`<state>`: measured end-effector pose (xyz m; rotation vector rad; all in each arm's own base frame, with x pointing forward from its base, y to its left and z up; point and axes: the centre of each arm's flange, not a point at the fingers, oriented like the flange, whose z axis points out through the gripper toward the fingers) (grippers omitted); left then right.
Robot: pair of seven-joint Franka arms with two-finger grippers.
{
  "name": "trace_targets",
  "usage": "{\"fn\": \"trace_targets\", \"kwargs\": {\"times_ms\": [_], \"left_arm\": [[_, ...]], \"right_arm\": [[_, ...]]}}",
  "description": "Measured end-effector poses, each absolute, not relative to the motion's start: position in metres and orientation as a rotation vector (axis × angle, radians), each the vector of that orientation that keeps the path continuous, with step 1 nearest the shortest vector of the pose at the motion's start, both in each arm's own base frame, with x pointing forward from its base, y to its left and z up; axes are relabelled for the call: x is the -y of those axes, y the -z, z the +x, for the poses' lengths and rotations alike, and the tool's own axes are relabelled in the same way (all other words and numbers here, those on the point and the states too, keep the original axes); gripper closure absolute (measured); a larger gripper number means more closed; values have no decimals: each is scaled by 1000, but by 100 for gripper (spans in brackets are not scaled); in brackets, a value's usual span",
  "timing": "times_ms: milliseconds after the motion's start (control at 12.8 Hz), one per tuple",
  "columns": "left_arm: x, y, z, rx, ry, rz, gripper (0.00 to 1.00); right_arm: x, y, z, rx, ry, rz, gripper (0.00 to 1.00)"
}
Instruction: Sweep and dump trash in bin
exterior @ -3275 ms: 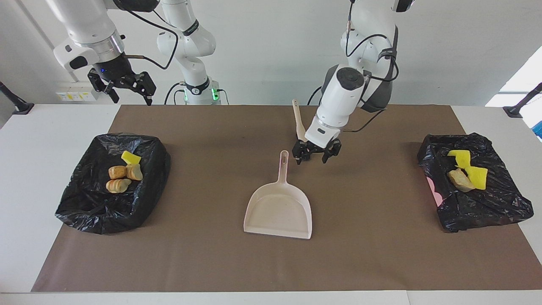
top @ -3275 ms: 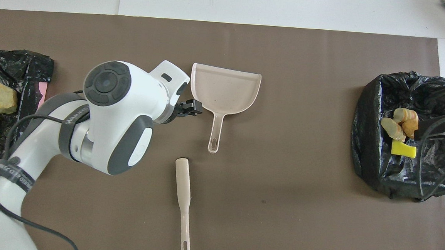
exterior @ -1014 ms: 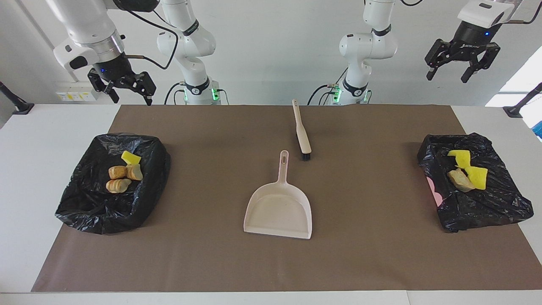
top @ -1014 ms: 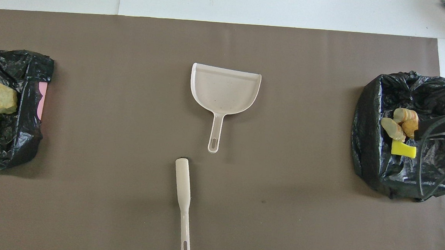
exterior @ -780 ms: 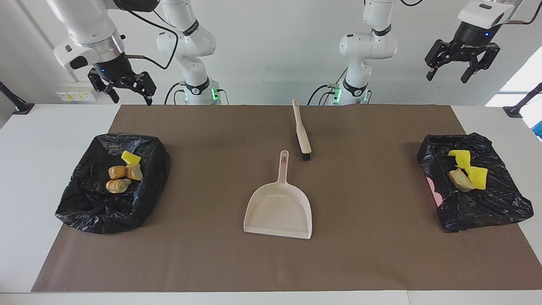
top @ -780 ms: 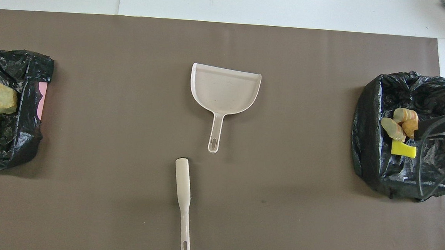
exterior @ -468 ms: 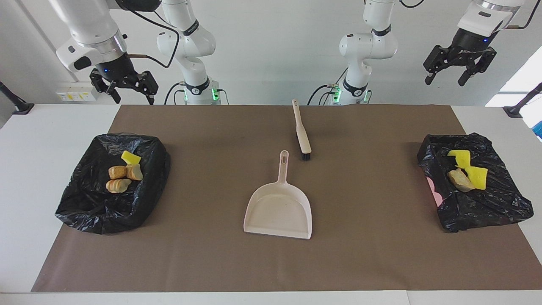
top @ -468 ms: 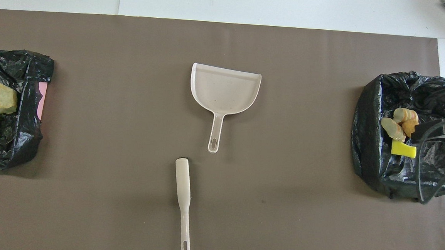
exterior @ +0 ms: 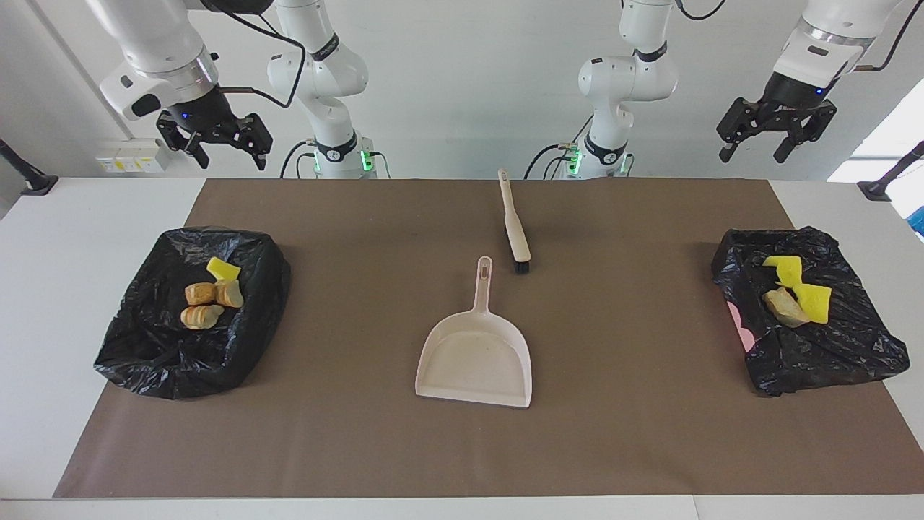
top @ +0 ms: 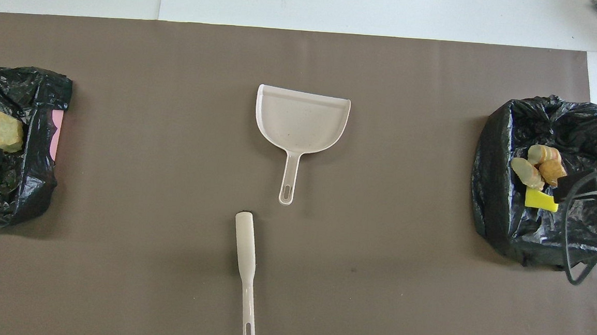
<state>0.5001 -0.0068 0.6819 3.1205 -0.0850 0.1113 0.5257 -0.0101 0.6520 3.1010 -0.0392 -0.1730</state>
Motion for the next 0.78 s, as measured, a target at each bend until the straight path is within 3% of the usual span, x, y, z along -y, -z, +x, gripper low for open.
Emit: {"fn": "trace_targets", "kwargs": {"times_ms": [780], "left_arm": [[-5, -682, 500, 49, -112, 3120, 0]], "right_arm": [[10, -652, 526, 39, 172, 3101, 0]]}}
